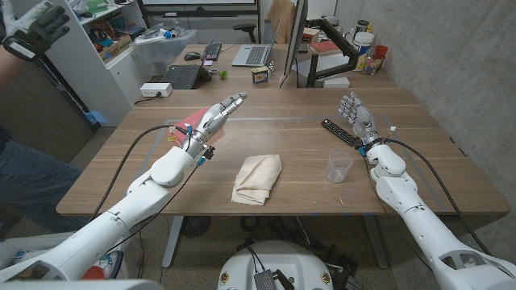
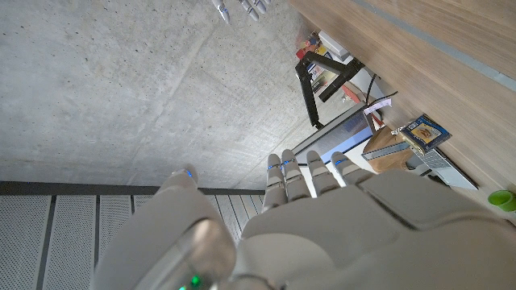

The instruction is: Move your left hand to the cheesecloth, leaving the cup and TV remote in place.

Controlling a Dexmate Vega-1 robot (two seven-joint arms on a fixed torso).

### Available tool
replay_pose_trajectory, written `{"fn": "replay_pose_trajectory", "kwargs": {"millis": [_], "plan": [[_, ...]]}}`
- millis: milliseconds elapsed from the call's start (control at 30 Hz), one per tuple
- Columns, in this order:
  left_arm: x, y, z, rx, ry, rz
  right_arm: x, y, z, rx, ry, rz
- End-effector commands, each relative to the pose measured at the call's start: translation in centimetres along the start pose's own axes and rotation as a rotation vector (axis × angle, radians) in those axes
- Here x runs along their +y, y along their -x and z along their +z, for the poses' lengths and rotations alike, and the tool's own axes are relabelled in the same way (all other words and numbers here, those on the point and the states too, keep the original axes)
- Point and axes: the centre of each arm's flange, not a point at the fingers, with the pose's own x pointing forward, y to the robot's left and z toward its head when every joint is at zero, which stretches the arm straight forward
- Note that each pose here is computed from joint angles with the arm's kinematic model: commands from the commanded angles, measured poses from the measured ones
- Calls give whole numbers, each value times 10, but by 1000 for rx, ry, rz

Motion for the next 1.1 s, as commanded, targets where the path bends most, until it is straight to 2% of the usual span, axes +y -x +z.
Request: {"fn": "replay_pose_trajectory", "kwargs": {"millis": [33,300,500,1100], "plan": [[-6,-4,8,-13,-24,-17,-1,-5,5,-7,8,13],[-15,-8,8,-17,-28,-28,-6,-1,8,-7,22,2],[-21,-12,9,-13,-36,-47,-10,4,4,-11,21,-24],[-22,-19,13,-25,-61,-87,-7,-2,3,-17,15,-21]]}}
